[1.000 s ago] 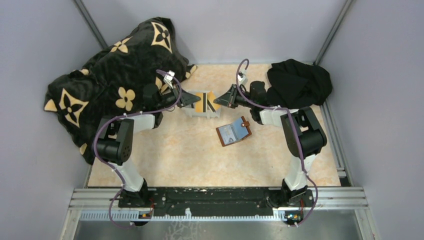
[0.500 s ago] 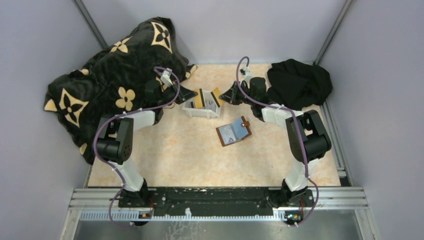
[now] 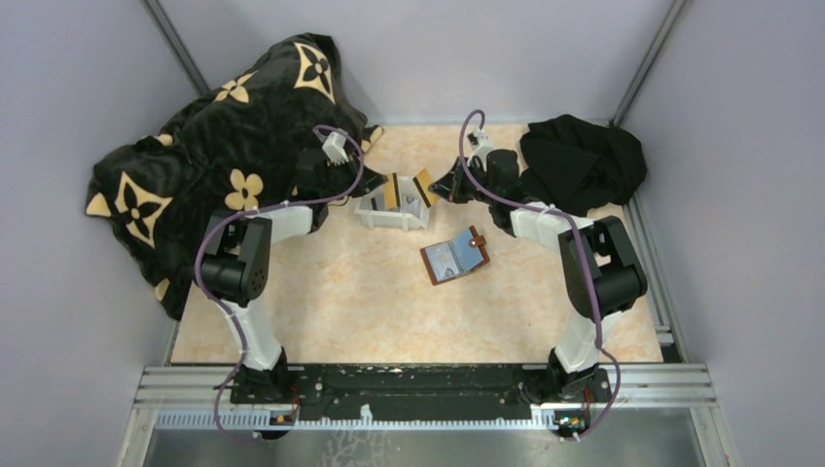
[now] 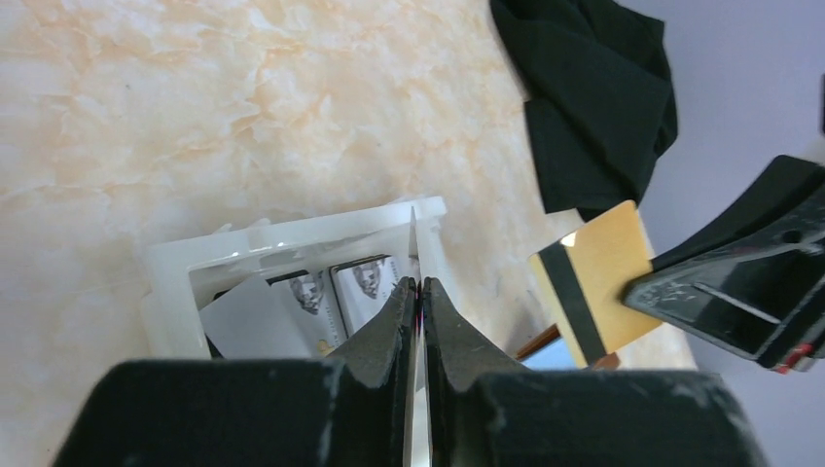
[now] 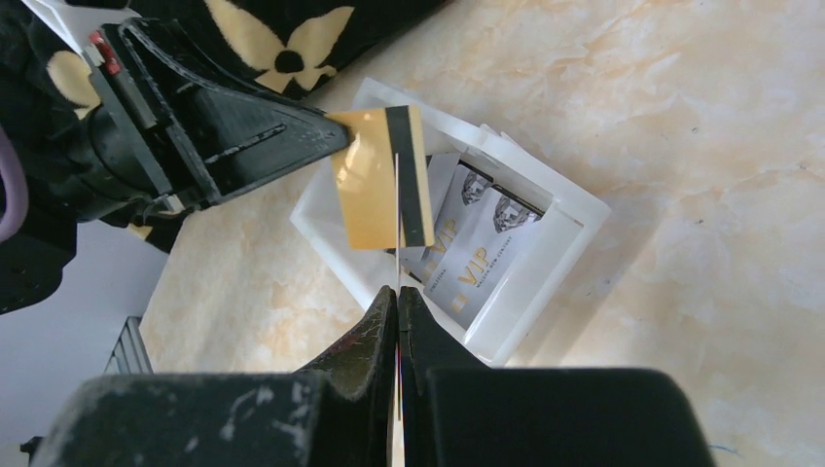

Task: Put the credit cards into the card holder
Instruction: Place the credit card in the storage box.

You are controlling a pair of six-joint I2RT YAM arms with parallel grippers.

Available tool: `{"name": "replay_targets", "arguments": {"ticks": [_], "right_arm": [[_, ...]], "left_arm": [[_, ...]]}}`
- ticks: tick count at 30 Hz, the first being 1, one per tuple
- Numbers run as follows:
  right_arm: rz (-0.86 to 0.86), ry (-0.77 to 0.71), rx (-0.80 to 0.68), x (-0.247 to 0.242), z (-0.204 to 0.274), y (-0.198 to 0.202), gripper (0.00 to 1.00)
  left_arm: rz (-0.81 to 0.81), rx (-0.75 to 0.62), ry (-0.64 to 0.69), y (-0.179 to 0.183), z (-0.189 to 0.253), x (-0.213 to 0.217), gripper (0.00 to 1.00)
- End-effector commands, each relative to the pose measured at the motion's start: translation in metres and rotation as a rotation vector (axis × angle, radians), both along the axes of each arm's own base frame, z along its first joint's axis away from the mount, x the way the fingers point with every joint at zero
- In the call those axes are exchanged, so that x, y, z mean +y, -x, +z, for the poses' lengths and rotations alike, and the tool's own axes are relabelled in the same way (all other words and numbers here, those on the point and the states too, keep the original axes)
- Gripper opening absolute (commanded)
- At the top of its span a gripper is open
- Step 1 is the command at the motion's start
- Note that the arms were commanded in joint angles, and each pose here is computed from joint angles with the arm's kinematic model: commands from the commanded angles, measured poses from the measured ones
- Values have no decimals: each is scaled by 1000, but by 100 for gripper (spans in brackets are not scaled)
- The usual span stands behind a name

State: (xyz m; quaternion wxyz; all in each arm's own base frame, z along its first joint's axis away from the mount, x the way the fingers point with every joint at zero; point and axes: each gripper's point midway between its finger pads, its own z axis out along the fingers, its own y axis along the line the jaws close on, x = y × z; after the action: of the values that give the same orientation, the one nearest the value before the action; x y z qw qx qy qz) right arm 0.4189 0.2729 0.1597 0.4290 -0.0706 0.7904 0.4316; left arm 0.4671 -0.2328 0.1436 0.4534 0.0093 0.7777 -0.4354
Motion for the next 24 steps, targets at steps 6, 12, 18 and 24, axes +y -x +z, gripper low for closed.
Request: {"name": "replay_targets", "arguments": {"ticks": [6,12,18,24], "right_arm": [[6,34,-123,4,32,4,0],[-27,144,-116,1,22,10,0],[-58,218,-109,-7,18,28,0],[-86,304,-89,-19,7,51,0]], "left_arm": [[61,-68,-187,-10,-25,8,20],[100,-66,-209,-8,-25,14,38],[126,-130,-192,-4,8,11,41],[95,-205,-180,23,52,-21,41]]}}
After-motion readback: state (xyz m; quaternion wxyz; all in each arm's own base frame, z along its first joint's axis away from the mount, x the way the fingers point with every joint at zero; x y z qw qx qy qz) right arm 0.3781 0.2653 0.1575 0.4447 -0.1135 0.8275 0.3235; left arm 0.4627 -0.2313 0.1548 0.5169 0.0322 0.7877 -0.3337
